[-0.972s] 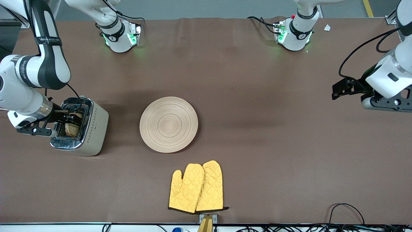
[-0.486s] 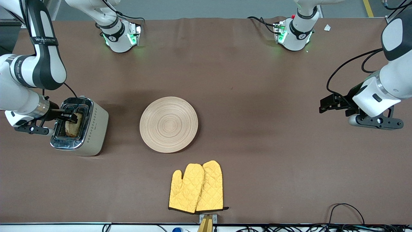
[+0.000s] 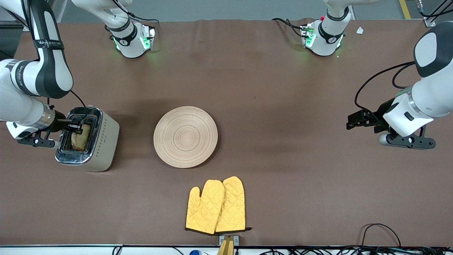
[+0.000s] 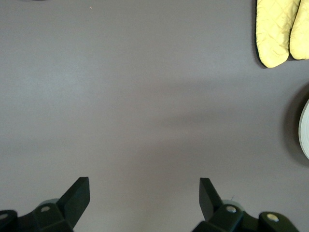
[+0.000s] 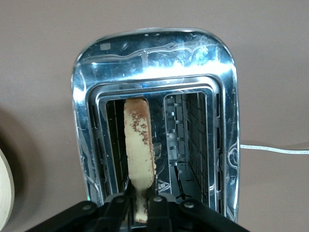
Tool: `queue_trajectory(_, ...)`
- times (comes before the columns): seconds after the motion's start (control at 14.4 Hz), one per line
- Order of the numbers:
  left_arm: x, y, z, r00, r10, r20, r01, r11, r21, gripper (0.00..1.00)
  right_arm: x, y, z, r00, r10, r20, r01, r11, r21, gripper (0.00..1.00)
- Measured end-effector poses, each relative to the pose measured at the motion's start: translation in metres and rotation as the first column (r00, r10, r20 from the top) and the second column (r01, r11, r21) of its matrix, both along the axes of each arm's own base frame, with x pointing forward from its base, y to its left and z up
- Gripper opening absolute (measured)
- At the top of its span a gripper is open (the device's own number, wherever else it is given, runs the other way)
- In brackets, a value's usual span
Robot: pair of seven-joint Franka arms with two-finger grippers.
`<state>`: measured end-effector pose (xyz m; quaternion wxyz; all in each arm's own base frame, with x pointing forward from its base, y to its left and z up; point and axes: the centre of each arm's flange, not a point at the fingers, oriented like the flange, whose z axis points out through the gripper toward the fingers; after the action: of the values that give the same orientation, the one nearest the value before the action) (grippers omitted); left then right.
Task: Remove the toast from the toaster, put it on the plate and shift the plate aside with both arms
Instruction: 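Grasp the toast slice with the right gripper while the left gripper advances, then lift the toast out and carry it over the wooden plate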
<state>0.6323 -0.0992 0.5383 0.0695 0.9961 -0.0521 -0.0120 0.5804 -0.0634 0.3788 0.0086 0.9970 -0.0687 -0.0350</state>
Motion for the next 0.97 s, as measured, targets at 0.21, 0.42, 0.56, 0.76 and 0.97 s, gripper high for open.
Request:
queue_trajectory(0.21, 0.010, -0.002, -0.015, 1.000, 0.010, 0.008, -0.010, 1.000, -0.029, 1.00, 0.003, 0.003, 0.013, 1.000, 0.000, 0.006, 0.000, 1.000, 0.009, 0.09)
queue_trajectory(0.42, 0.017, -0.006, -0.024, 1.000, 0.013, 0.013, -0.012, 0.998, -0.062, 1.00, 0.010, 0.015, 0.052, 0.998, -0.058, 0.002, 0.057, 0.988, 0.146, 0.09)
queue_trajectory(0.56, 0.017, -0.008, -0.022, 1.000, 0.006, 0.019, -0.005, 0.998, -0.067, 1.00, 0.016, 0.028, 0.078, 0.997, -0.073, 0.014, 0.068, 0.971, 0.230, 0.09)
queue_trajectory(0.76, 0.016, -0.013, -0.020, 1.000, -0.002, 0.022, 0.004, 0.998, -0.070, 1.00, 0.020, 0.079, 0.087, 0.998, -0.058, 0.020, 0.049, 0.951, 0.304, 0.09)
queue_trajectory(0.97, 0.016, -0.014, -0.020, 1.000, -0.003, 0.022, 0.004, 0.997, -0.071, 1.00, 0.022, 0.140, 0.084, 0.998, -0.060, 0.032, 0.044, 0.931, 0.363, 0.09)
